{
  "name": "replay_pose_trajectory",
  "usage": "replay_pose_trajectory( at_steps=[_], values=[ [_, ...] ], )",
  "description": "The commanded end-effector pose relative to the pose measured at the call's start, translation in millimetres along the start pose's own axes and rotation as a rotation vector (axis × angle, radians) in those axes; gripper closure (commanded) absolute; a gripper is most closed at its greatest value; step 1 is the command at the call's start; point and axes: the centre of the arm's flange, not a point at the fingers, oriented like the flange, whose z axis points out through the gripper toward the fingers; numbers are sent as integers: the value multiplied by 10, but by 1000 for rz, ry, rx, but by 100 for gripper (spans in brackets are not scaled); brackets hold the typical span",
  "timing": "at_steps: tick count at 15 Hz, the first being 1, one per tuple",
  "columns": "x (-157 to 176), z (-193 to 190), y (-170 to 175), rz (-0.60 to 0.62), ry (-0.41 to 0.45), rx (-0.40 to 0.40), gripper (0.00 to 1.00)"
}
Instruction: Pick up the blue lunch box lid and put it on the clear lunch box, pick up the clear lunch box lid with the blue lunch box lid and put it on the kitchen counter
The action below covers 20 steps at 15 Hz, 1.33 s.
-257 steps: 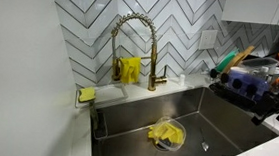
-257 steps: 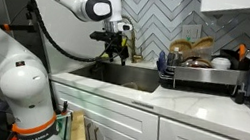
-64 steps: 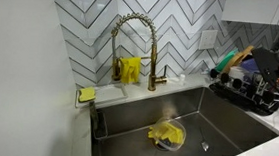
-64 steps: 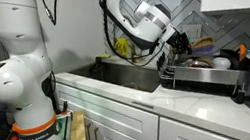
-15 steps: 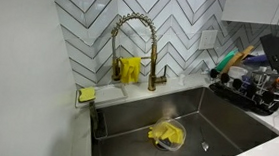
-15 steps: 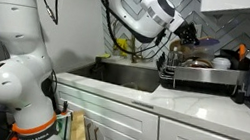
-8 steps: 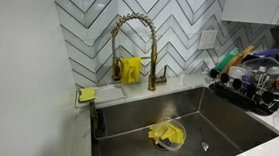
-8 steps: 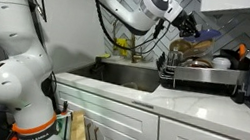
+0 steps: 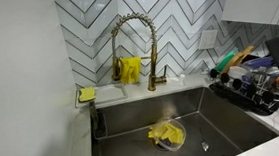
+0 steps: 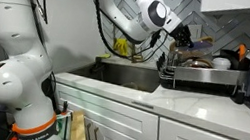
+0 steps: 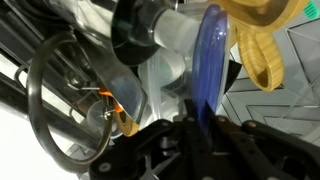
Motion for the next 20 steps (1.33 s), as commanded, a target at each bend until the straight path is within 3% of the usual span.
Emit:
replay_pose_trajectory(
  at_steps=[1, 7, 8, 12, 15, 20],
  values=[
    [100, 52, 107, -26, -20, 46, 98],
    [144, 161, 202, -38, -43, 57, 98],
    [138, 174, 220, -41, -49, 46, 95],
    [144, 189, 231, -55, -59, 26, 67],
    [137, 214, 245, -69, -61, 16, 59],
    [80, 293, 302, -70, -78, 16, 67]
  ],
)
